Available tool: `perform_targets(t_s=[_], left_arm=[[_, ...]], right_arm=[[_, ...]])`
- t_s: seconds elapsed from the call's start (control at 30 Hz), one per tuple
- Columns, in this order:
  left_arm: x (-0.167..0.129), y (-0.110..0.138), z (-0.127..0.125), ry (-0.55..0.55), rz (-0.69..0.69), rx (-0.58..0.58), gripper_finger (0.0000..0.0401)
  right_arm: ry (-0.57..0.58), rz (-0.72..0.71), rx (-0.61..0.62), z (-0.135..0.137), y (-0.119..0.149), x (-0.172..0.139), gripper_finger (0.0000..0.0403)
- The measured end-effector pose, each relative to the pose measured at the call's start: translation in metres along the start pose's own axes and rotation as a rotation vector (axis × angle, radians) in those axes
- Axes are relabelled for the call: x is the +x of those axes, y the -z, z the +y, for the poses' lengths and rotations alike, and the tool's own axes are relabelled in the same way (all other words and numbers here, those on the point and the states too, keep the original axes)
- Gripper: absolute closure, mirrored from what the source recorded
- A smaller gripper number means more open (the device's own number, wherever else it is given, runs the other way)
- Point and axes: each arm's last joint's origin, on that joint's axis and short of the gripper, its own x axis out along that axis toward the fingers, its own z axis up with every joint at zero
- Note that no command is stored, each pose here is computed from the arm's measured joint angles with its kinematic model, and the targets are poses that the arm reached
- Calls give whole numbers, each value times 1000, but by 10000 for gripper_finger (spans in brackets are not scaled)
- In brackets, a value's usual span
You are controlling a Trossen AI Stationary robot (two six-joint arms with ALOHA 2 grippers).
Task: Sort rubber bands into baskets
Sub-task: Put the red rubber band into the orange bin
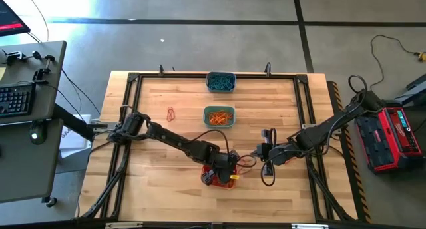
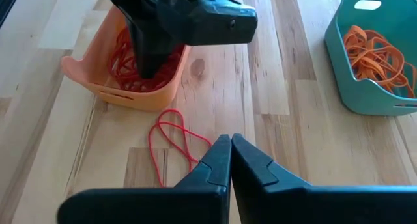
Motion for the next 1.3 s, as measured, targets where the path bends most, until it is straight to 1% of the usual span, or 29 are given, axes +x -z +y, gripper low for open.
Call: perform_targets(t_s=[0.13, 0.27, 0.6, 0.73, 0.83, 0.97, 1.1, 1.2, 1.3], left_arm=[[0, 2, 2, -20, 22, -37, 401], [0, 3, 3, -41, 41, -47, 401], [-1, 15, 13, -46, 71, -155, 401], [-3, 16, 13, -54, 85, -180, 401], [-14, 12, 13, -91, 104, -178, 398], [-35, 4, 14, -139, 99, -221, 379], [-57, -1, 13, -145, 78, -294, 352], [-71, -8, 12, -116, 11, -348, 334], [-75, -10, 6, -92, -47, -377, 322]], right_arm=[[0, 0, 0, 0, 0, 0, 403], [2, 6, -3, 0, 1, 0, 403], [4, 14, -6, 0, 1, 0, 403], [0, 15, -6, 0, 1, 0, 403], [-2, 17, -8, 0, 2, 0, 403], [-5, 15, -3, 0, 1, 0, 403], [-16, -3, 31, 1, -3, -1, 402], [-54, 17, 64, 3, -2, 1, 400], [-84, 50, 90, 5, 1, 5, 380]])
